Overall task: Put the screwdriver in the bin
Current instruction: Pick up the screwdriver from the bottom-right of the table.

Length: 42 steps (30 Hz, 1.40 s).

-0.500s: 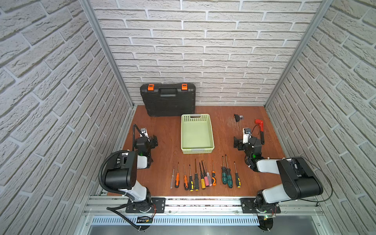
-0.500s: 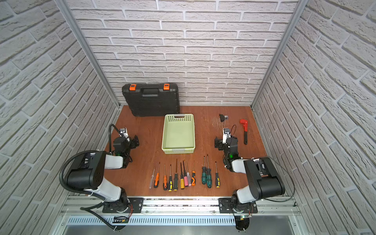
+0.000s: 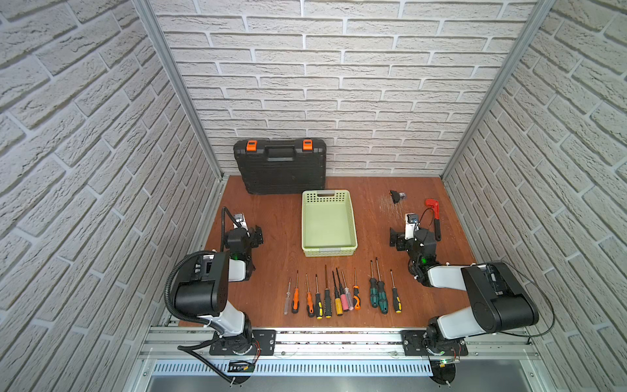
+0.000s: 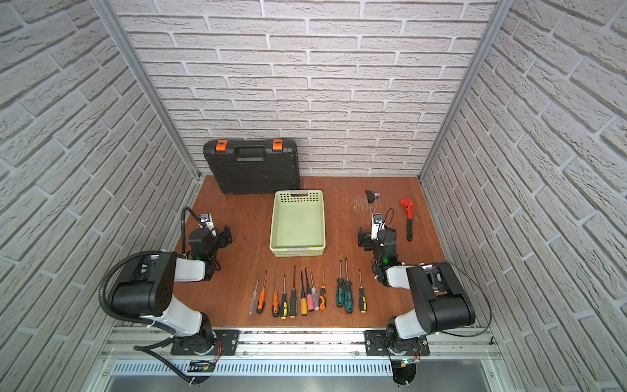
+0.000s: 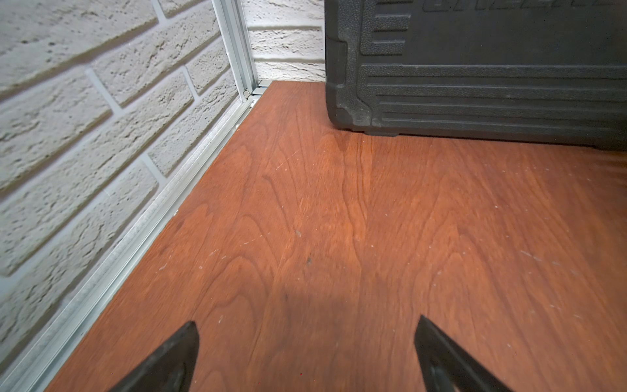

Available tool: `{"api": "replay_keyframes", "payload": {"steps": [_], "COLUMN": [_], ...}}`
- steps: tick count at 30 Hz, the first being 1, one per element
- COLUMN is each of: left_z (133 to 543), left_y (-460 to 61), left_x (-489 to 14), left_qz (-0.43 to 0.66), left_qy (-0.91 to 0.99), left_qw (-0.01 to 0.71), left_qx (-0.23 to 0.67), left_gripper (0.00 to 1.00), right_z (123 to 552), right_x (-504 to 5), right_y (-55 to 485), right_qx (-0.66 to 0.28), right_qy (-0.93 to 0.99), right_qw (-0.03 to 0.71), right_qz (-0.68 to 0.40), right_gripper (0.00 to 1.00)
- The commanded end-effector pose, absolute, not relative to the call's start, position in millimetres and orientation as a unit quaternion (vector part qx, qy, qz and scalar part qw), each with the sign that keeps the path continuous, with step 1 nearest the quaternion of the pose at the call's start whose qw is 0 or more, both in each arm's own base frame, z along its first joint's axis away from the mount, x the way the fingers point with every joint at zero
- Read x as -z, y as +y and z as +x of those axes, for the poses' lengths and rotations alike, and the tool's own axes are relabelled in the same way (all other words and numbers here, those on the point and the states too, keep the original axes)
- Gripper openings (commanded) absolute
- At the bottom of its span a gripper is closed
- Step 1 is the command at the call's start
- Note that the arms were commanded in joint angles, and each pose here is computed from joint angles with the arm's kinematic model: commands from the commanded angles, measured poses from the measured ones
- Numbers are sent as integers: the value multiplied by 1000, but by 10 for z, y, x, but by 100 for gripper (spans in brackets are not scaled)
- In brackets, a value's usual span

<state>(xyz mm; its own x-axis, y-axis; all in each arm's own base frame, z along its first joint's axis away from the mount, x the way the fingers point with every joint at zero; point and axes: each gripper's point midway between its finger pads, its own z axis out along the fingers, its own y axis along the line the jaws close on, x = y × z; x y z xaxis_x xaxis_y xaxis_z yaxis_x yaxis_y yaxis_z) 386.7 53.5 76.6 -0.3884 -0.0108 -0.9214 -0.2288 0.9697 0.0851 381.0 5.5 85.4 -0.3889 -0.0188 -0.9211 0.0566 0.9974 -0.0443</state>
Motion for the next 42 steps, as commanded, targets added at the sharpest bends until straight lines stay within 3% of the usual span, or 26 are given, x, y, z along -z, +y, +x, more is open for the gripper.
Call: {"api": "replay_keyframes", "payload": {"steps": [1,21,27,31,36,42], "left_z": [3919,3906,3951,3961,3819,3457], "left_y": [531,604,682,702,408,19], "left_x": [-903,-966,-1232,-1530,-1781,-1822], "left_qz": [-71,-91,-103,-133,-147,-137], "left_qy": [811,815,829,834,876,893], "left_qw": [572,563,536,521,452,424], "left_qx": [-99,-107,-126,-122,-86,-71], "left_gripper": [98,98,98,98,98,98], "right_z": [3832,3818,3710,3603,3411,3041], "right_x": [-965,-982,-1327,-1743,-2258,-2282], "right_y": [12,17,-68,-27,107,320], "right_qx": [36,35,47,23,-26,-66], "right_qy": [819,816,801,820,834,874], "right_qw": [572,576,596,570,548,478], "right_qz": [23,23,43,54,59,57], "right_gripper": [99,99,99,100,96,93]}}
